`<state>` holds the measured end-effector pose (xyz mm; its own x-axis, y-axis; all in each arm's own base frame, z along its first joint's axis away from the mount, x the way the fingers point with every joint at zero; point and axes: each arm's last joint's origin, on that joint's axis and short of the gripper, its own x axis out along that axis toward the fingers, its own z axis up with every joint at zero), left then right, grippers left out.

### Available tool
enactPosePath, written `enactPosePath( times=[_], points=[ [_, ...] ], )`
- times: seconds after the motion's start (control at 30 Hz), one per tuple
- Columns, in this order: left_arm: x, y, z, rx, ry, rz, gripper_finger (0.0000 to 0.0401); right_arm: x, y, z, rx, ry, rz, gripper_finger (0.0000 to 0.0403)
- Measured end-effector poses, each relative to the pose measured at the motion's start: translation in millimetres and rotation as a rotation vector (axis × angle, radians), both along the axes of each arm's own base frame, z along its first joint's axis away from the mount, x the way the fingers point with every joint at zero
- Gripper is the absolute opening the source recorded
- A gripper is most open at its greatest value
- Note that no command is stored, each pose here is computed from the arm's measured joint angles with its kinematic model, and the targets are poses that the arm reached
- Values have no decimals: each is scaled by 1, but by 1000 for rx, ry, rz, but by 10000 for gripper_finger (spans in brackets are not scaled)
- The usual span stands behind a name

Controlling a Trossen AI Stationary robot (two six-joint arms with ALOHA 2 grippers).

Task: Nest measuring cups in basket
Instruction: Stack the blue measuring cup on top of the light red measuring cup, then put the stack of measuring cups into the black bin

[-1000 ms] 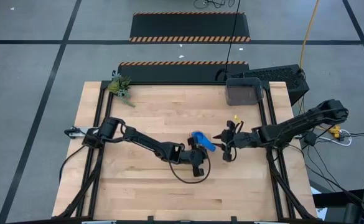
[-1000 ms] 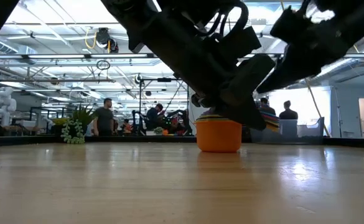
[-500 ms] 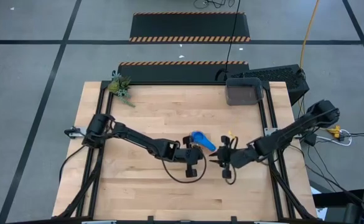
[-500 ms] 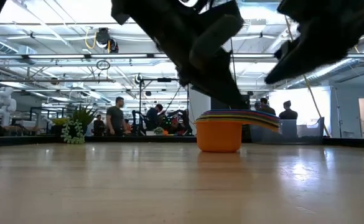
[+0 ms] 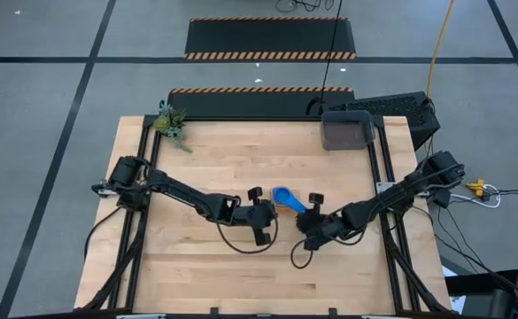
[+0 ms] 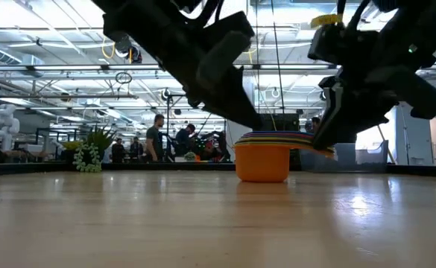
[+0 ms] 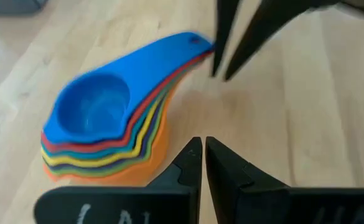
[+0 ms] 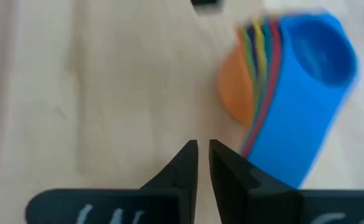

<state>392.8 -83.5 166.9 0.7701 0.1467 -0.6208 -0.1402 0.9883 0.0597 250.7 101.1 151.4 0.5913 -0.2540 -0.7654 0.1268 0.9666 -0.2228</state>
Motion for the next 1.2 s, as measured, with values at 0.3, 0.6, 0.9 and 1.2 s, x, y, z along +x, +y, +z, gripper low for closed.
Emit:
enactPosePath(
  times=[0.3,0.6,0.9,1.2],
  points=[
    [-5,0,10,-1,-24,-6,24,-1,-13,-3,-49,51,-52,24],
    [-6,0,14,34,-23,-18,24,-2,-8,16,28,-19,39,24],
    [-27,7,67,111,-110,15,23,-30,-15,85,74,-260,168,23],
    [-66,21,126,207,-324,15,23,-60,-29,127,-56,-419,323,1]
  ],
)
